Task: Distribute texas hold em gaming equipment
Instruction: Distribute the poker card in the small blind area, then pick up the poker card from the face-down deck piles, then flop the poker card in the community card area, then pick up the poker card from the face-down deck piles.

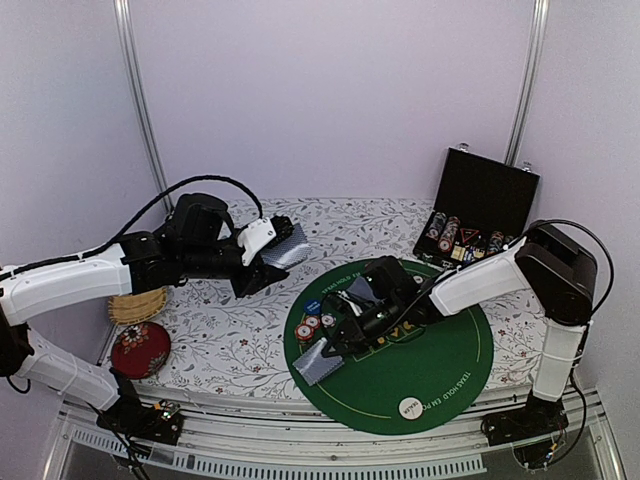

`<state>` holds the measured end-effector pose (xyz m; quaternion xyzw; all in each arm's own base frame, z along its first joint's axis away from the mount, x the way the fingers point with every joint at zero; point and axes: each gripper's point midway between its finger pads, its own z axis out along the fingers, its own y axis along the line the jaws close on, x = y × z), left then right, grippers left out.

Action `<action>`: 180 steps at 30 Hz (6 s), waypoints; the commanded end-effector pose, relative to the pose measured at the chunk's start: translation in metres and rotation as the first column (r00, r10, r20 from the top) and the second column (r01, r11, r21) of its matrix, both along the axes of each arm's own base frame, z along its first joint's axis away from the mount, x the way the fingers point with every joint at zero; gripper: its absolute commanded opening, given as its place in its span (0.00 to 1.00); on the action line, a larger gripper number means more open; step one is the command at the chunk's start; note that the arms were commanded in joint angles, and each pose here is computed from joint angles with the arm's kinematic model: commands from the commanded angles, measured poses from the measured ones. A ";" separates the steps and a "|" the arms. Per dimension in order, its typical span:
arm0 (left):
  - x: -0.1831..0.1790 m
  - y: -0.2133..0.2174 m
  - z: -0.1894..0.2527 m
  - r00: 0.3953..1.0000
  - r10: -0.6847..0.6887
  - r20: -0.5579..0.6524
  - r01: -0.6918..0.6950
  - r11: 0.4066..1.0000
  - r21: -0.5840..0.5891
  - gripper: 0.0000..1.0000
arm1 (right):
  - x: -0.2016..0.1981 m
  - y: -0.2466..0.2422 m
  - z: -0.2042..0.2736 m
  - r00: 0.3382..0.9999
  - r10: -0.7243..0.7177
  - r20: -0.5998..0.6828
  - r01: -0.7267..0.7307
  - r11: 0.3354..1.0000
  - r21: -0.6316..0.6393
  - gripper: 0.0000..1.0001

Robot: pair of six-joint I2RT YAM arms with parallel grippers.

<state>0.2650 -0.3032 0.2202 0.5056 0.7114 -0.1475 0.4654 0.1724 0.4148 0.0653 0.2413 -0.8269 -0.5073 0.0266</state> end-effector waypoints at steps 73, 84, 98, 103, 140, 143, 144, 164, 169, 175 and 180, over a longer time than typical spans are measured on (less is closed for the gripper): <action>-0.002 -0.002 0.007 1.000 -0.016 0.018 0.017 0.999 -0.027 0.45 | 0.114 -0.083 0.310 0.317 -0.261 0.912 0.243 0.952 0.188 0.02; -0.002 -0.002 0.007 1.000 -0.014 0.017 0.015 1.000 -0.025 0.45 | 0.131 -0.135 0.147 0.150 0.381 0.913 0.332 0.850 -0.409 0.02; -0.001 -0.001 0.004 1.000 -0.011 0.017 0.012 1.000 -0.018 0.45 | 0.102 -0.072 0.039 -0.139 0.638 0.757 0.127 0.770 -0.626 0.02; -0.001 -0.001 0.004 1.000 -0.012 0.018 0.013 1.000 -0.015 0.45 | 0.075 -0.085 -0.010 -0.133 0.731 0.669 0.015 0.676 -0.736 0.02; -0.001 -0.001 0.004 1.000 -0.011 0.018 0.011 1.000 -0.015 0.45 | 0.006 -0.090 -0.060 -0.205 0.783 0.588 -0.258 0.536 -0.804 0.04; -0.001 0.000 0.005 1.000 -0.008 0.020 0.008 1.000 -0.016 0.45 | 0.003 -0.094 -0.059 -0.211 0.789 0.576 -0.273 0.519 -0.810 0.11; -0.001 0.000 0.004 1.000 -0.008 0.019 0.009 1.000 -0.014 0.45 | 0.001 -0.094 -0.058 -0.212 0.790 0.576 -0.280 0.515 -0.810 0.13; -0.001 -0.001 0.004 1.000 -0.011 0.018 0.011 1.000 -0.015 0.45 | 0.076 -0.075 0.235 0.243 -0.241 0.940 -0.045 0.965 0.259 0.99; -0.002 -0.002 0.003 1.000 -0.018 0.014 0.018 1.000 -0.016 0.45 | 0.072 -0.051 0.273 0.451 -0.338 0.826 -0.118 0.895 0.430 0.99; -0.002 -0.002 0.003 1.000 -0.018 0.012 0.018 1.000 -0.015 0.45 | 0.106 -0.005 0.263 0.576 -0.243 0.781 -0.098 0.927 0.361 0.97; -0.001 -0.002 0.003 1.000 -0.016 0.016 0.016 1.000 -0.015 0.45 | 0.106 0.033 0.242 0.570 -0.145 0.809 -0.157 0.947 0.281 0.95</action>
